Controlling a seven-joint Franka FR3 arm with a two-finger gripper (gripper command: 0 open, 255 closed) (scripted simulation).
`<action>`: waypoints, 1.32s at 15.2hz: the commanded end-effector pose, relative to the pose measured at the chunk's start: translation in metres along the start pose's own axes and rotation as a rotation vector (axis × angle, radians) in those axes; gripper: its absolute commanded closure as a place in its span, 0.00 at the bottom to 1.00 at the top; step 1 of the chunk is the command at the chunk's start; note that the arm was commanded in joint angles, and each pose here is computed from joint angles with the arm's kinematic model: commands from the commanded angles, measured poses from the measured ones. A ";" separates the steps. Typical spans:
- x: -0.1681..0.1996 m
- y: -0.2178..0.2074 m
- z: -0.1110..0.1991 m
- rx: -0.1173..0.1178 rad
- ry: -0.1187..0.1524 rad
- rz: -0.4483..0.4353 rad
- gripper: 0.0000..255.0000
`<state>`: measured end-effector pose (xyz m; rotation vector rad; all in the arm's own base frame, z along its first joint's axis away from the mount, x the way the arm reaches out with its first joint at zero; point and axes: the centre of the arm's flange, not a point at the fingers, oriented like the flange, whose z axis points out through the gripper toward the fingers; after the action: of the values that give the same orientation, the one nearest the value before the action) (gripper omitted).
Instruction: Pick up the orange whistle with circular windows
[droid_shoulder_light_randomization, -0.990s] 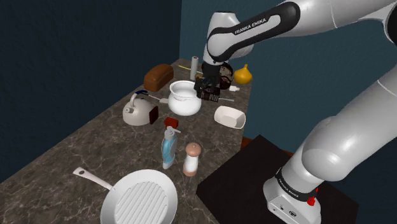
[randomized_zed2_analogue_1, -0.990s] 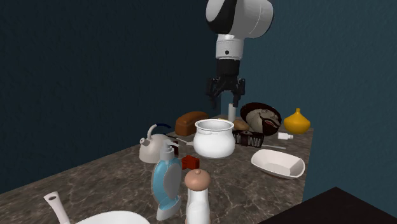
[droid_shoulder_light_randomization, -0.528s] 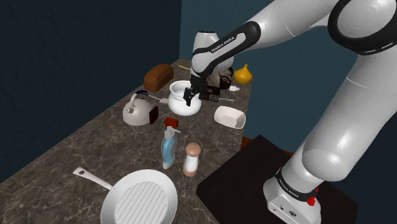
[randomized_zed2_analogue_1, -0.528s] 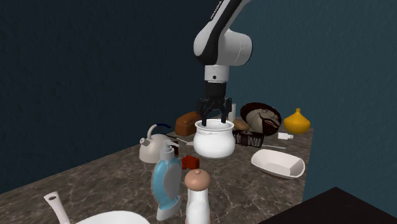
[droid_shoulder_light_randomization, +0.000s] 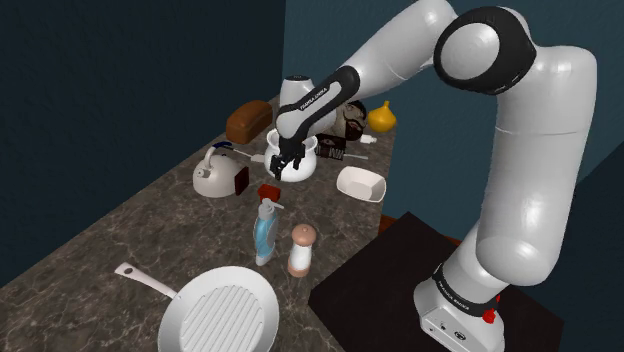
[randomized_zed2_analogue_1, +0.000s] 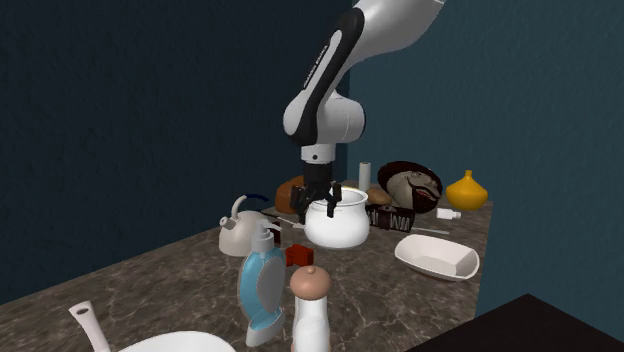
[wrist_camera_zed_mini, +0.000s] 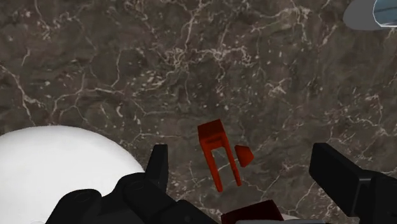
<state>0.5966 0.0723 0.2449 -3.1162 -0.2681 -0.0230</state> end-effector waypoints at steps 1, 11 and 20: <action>0.015 -0.005 0.022 -0.002 -0.002 -0.016 0.00; 0.075 -0.023 0.118 -0.009 -0.010 -0.077 0.00; 0.074 -0.022 0.146 -0.009 -0.010 -0.077 1.00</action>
<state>0.6673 0.1086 0.1007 -3.1140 -0.3897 -0.0093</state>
